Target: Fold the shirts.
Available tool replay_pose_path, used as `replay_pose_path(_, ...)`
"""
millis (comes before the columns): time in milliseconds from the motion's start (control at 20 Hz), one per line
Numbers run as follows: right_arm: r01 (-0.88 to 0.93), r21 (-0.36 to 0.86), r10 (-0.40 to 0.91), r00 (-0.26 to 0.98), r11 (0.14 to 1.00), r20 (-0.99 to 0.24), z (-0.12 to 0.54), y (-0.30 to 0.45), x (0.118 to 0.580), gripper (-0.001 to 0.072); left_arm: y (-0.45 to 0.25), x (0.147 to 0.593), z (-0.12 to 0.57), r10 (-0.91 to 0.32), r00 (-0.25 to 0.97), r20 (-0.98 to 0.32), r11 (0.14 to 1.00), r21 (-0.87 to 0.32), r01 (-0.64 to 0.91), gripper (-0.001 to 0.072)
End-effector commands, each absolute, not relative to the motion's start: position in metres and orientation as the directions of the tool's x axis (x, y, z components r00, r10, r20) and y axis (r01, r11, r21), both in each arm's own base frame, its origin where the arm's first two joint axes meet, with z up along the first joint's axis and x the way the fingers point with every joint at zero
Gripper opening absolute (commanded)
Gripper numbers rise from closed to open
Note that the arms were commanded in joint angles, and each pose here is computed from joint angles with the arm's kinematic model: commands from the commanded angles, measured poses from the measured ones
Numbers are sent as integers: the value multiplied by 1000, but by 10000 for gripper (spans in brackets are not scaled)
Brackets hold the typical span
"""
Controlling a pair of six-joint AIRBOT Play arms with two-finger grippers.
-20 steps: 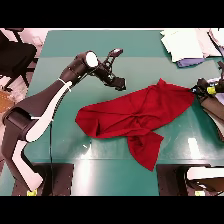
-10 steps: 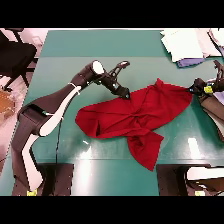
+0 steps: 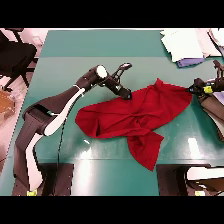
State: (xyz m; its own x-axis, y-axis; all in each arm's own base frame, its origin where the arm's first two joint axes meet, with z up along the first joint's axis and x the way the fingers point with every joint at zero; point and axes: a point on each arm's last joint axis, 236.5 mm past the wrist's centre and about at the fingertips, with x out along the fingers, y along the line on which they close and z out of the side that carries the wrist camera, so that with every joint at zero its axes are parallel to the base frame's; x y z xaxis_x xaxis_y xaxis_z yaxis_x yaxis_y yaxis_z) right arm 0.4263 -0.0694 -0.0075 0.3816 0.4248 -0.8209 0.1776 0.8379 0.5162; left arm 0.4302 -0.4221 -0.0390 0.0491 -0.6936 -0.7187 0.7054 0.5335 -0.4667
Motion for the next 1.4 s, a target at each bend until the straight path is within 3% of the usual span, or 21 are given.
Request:
replay_pose_path(0, 180, 514, 420, 388, 839, -820, -8, -71, 428, 17, -425, 419, -42, -687, 9, -727, 514, -477, 713, 356)
replay_pose_path(400, 180, 514, 420, 388, 838, -820, -8, -71, 428, 18, -410, 409, -56, -616, -26, -788, 511, -425, 747, 350)
replay_pose_path(450, 180, 514, 420, 388, 839, -821, -8, -71, 428, 18, -409, 410, -57, -613, -22, -790, 511, -418, 751, 187)
replay_pose_path(500, 180, 514, 420, 388, 839, -820, -8, -71, 428, 18, -410, 410, -57, -613, -22, -790, 499, -409, 764, 90)
replay_pose_path(550, 180, 514, 420, 388, 839, -820, -8, -71, 428, 18, -410, 411, -56, -616, -18, -788, 501, -408, 763, 89)
replay_pose_path(600, 180, 514, 420, 388, 838, -820, -8, -71, 428, 17, -411, 412, -56, -618, -13, -786, 502, -407, 763, 25)
replay_pose_path(800, 179, 517, 425, 382, 837, -821, -8, -70, 426, 18, -406, 425, -41, -633, 29, -774, 532, -407, 743, 23)
replay_pose_path(1050, 194, 567, 445, 442, 800, -779, 8, -81, 428, 17, -317, 511, 78, -596, 353, -721, 725, -295, 623, 22)
replay_pose_path(1250, 50, 712, 501, 676, 700, -540, 102, -72, 456, 17, -205, 539, 193, -460, 635, -620, 881, -234, 410, 22)
replay_pose_path(1350, -68, 696, 501, 745, 715, -441, 155, -62, 455, 18, -173, 532, 259, -424, 748, -510, 905, -215, 367, 22)
